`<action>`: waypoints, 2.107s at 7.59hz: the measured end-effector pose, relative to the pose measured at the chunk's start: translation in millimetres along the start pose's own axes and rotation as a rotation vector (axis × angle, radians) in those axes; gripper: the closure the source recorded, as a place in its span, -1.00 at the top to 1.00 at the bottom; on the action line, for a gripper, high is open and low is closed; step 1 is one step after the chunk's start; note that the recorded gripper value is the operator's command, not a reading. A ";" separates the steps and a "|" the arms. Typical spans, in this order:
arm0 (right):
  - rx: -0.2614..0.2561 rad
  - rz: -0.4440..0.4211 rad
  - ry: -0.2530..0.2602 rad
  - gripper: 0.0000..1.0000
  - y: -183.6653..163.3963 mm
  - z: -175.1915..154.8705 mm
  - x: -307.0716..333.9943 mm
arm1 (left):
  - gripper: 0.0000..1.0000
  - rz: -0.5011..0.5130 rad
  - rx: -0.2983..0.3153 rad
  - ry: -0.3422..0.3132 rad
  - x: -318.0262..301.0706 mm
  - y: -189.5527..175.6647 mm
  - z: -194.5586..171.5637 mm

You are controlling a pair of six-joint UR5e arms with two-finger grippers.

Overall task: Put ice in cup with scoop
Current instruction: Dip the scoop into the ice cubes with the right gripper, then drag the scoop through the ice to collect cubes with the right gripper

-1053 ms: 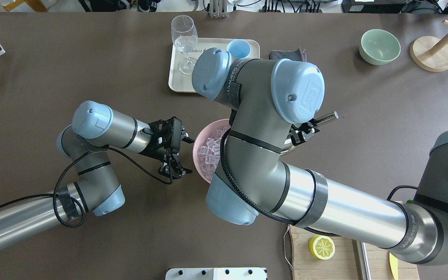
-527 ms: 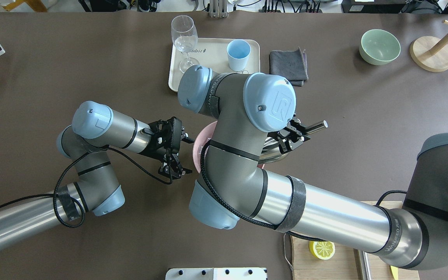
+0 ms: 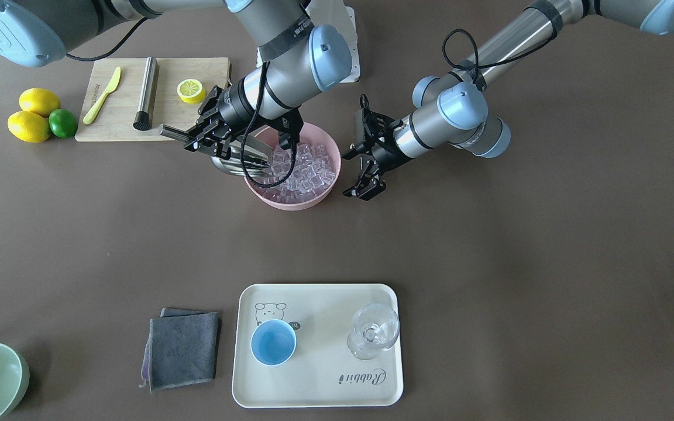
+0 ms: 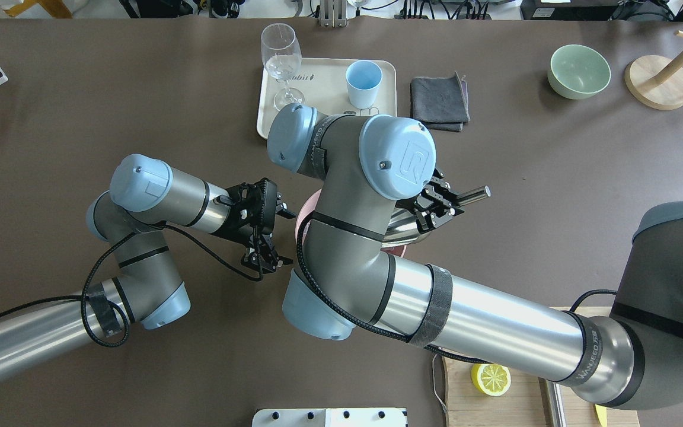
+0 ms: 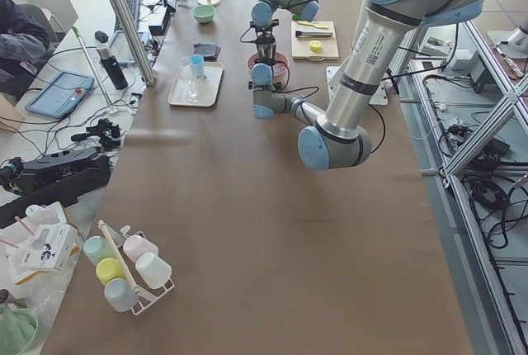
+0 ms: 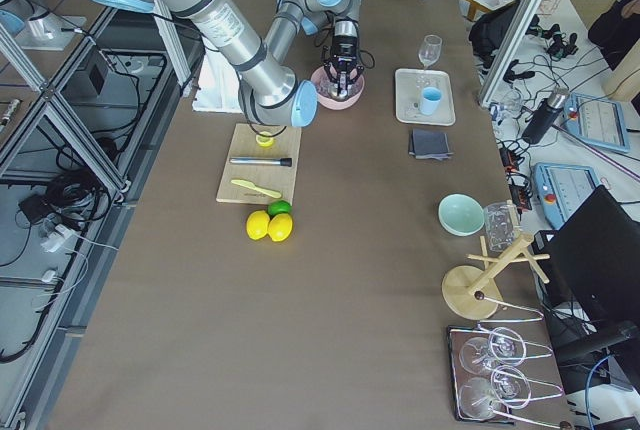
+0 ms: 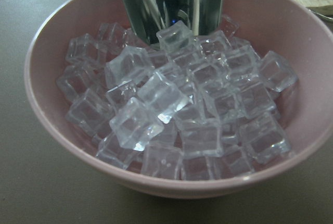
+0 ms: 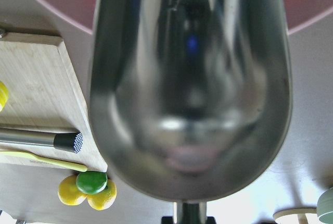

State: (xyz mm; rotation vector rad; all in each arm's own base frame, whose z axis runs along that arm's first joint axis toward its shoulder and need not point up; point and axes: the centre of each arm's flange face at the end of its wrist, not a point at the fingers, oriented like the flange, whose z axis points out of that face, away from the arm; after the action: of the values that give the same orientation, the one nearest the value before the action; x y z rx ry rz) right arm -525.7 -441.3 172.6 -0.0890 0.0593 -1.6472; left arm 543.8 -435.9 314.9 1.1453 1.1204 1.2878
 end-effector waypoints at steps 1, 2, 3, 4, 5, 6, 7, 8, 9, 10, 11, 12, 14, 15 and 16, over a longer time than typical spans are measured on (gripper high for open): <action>0.002 0.006 -0.001 -1.00 -3.3 0.6 1.9 | 0.97 0.000 0.000 0.000 0.0 0.0 0.0; 0.008 0.013 0.000 -1.00 -9.8 1.2 5.7 | 0.97 0.000 0.000 0.000 0.0 0.0 0.0; 0.015 0.016 0.002 -1.00 -17.3 0.7 10.4 | 0.97 0.001 0.000 0.000 0.0 0.0 0.0; 0.023 0.018 0.006 -1.00 -23.4 -0.8 14.3 | 0.97 0.001 0.000 0.000 0.0 0.0 0.0; 0.031 0.020 0.010 -1.00 -28.4 -1.2 17.4 | 0.97 0.001 -0.001 -0.001 -0.1 0.1 0.1; 0.039 0.023 0.014 -1.00 -32.1 -0.5 19.6 | 0.97 0.000 -0.002 -0.001 -0.3 0.5 0.3; 0.055 0.032 0.017 -1.00 -35.2 0.2 21.0 | 0.97 0.000 -0.002 -0.002 -0.4 0.6 0.4; 0.083 0.054 0.020 -1.00 -38.4 1.7 21.6 | 0.97 0.000 -0.003 -0.002 -0.5 0.4 0.5; 0.109 0.075 0.020 -1.00 -41.1 4.6 21.0 | 0.97 -0.001 -0.004 -0.001 -0.5 0.6 0.7; 0.134 0.095 0.023 -1.00 -42.7 7.8 20.7 | 0.97 -0.001 -0.005 -0.001 -0.6 0.8 0.7; 0.156 0.117 0.026 -1.00 -43.9 11.7 20.2 | 0.97 0.000 -0.005 -0.002 -0.6 1.1 0.8; 0.180 0.142 0.030 -1.00 -43.7 16.7 19.0 | 0.97 0.000 -0.006 -0.002 -0.2 1.1 1.3; 0.237 0.191 0.048 -1.00 -36.5 31.7 12.9 | 0.97 -0.001 -0.010 0.002 2.3 1.5 4.5; 0.268 0.213 0.056 -1.00 -33.4 39.3 10.2 | 0.97 0.000 -0.011 0.003 2.9 1.4 5.4; 0.291 0.227 0.063 -1.00 -32.0 44.5 8.8 | 0.97 0.000 -0.012 0.003 3.0 1.5 5.7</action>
State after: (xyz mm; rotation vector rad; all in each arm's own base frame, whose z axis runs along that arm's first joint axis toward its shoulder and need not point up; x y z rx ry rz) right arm -554.0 -446.9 220.0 0.1860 -0.1191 -1.4155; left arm 549.3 -432.8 317.0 1.1348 1.1143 1.2950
